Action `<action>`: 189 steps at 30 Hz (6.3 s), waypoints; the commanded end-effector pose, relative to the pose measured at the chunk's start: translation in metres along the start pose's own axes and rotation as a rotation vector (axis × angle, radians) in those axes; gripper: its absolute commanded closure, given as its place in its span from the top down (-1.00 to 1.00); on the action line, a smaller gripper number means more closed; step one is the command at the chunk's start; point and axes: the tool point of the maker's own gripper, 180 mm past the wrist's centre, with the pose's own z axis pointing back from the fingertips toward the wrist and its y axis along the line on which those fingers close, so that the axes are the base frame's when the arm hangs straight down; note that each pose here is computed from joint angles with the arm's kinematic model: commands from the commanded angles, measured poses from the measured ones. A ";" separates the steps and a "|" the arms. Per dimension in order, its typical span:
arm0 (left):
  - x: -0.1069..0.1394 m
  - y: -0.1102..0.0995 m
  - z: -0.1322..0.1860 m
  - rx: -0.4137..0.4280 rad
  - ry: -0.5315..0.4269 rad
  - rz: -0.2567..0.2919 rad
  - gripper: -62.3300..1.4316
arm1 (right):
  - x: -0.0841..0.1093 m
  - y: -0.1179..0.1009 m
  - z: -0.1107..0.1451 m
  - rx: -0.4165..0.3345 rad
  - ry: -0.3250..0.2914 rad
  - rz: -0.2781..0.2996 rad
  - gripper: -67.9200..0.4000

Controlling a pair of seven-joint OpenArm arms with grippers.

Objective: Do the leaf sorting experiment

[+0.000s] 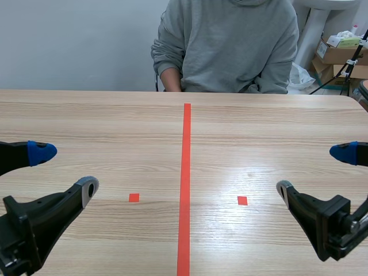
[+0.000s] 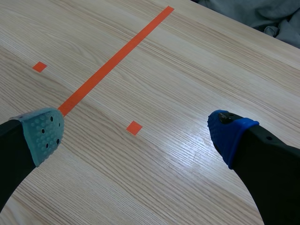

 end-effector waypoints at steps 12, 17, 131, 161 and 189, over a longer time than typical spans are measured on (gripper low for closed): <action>0.006 0.000 0.000 0.002 -0.025 0.005 0.73 | 0.008 -0.002 0.000 -0.006 -0.028 0.006 0.88; 0.006 0.000 0.000 0.002 -0.025 0.005 0.73 | 0.007 -0.002 0.000 -0.006 -0.025 0.006 0.88; -0.022 0.034 -0.052 -0.076 0.063 -0.143 0.73 | 0.007 -0.001 0.000 -0.002 -0.024 0.006 0.88; -0.036 0.004 -0.246 -0.273 0.109 -0.229 0.73 | 0.008 -0.001 0.000 -0.002 -0.025 0.006 0.88; -0.024 -0.038 -0.286 -0.361 0.111 -0.427 0.73 | 0.008 0.000 0.000 0.005 -0.025 0.005 0.88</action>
